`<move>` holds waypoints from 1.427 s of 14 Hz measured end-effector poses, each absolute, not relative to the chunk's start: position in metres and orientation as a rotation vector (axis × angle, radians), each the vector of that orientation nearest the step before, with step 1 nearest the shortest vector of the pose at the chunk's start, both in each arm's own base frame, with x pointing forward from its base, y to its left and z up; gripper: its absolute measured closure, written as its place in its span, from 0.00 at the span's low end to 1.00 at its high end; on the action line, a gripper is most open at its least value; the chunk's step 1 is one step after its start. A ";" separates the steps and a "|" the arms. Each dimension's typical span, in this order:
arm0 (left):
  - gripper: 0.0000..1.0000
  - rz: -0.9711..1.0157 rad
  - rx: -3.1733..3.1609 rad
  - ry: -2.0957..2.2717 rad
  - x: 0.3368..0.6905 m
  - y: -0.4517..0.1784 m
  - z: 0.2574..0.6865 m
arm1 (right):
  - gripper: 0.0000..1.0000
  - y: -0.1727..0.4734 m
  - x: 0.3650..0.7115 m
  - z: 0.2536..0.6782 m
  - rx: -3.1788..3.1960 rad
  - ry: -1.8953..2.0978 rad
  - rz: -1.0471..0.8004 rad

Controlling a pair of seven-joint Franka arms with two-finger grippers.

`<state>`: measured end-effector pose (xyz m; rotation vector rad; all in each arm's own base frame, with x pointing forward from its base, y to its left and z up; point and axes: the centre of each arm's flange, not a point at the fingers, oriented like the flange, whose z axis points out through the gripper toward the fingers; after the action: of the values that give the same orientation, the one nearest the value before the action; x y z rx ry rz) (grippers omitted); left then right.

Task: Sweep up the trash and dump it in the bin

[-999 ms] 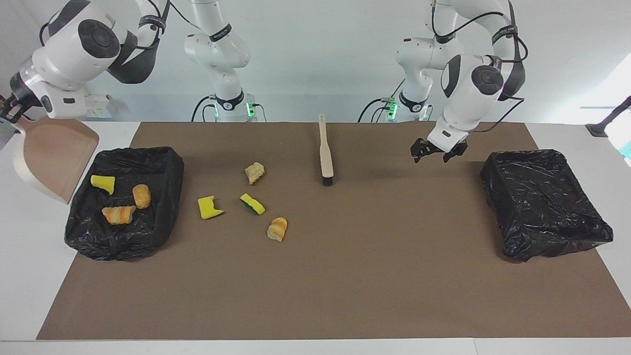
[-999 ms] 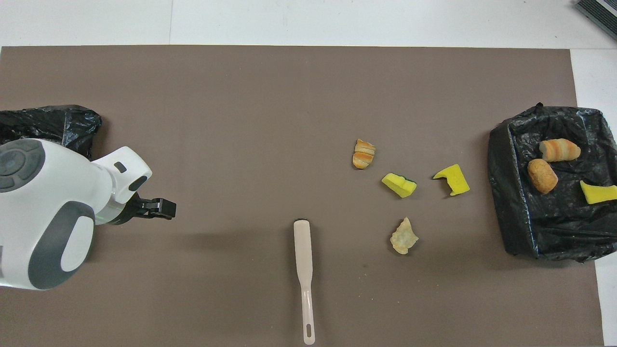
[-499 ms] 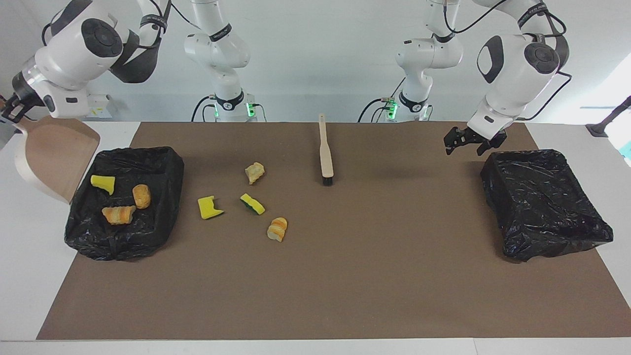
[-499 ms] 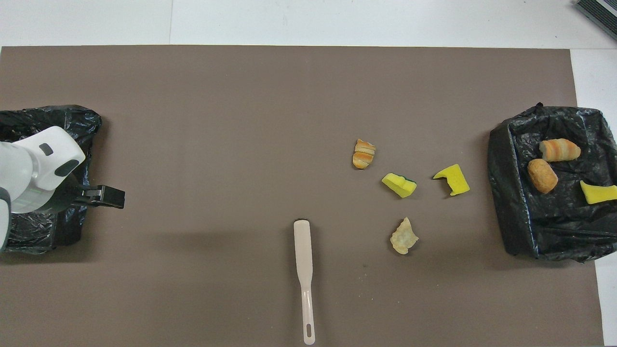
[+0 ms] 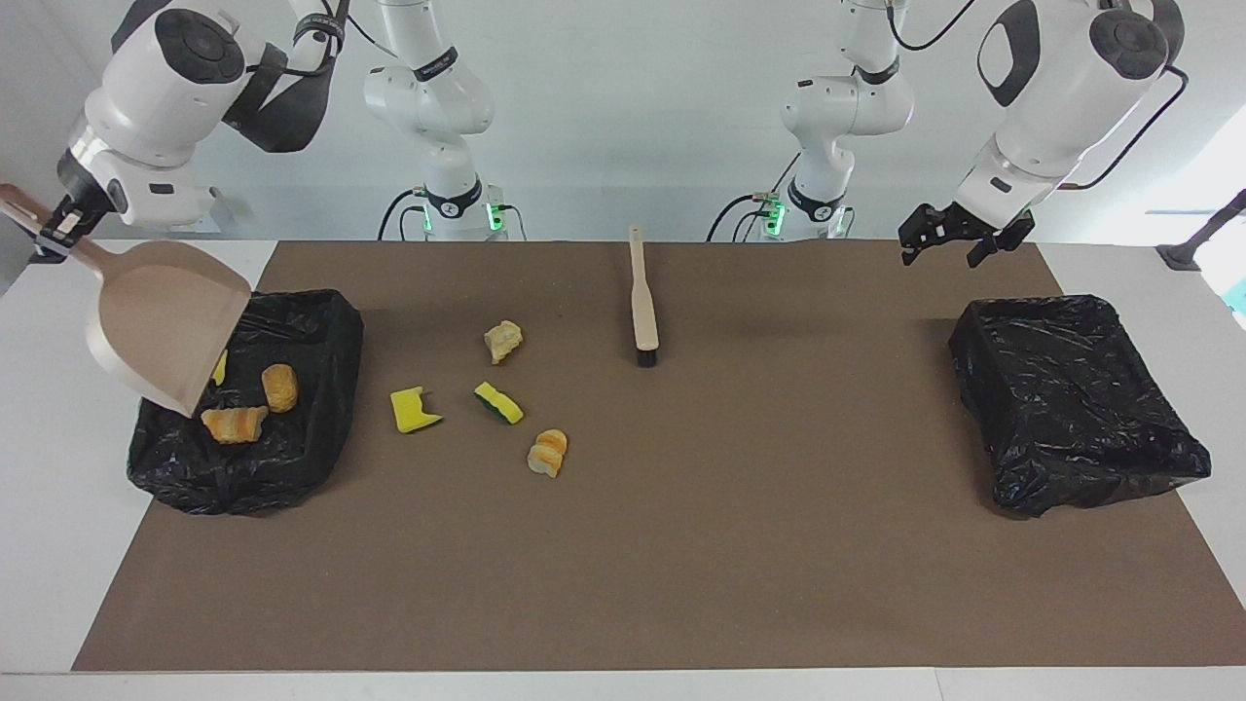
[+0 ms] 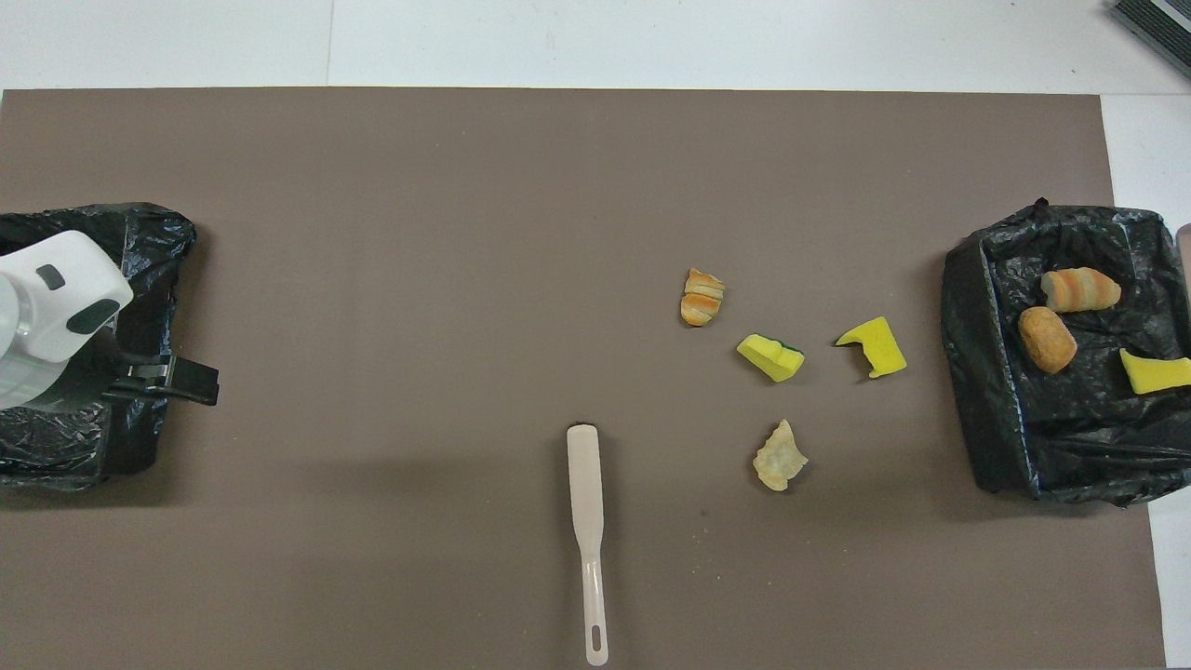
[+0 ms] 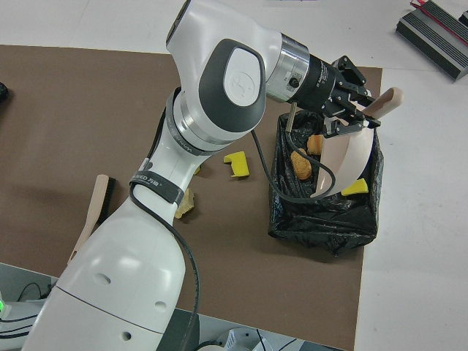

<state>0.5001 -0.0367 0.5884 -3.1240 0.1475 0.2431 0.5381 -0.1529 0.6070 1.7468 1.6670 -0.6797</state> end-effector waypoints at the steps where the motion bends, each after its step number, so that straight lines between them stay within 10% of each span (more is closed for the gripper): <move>1: 0.00 0.242 -3.116 0.148 0.499 -0.036 0.600 | 0.68 -0.150 0.538 0.604 1.780 1.682 -0.650; 20: 0.00 0.210 -3.117 0.137 0.500 -0.030 0.621 | 0.68 -0.001 0.543 0.533 2.802 0.844 -0.144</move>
<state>0.4999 -0.0301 0.6208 -3.1171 0.1367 0.2099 0.5427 -0.0005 0.5335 2.8023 0.8441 -0.1438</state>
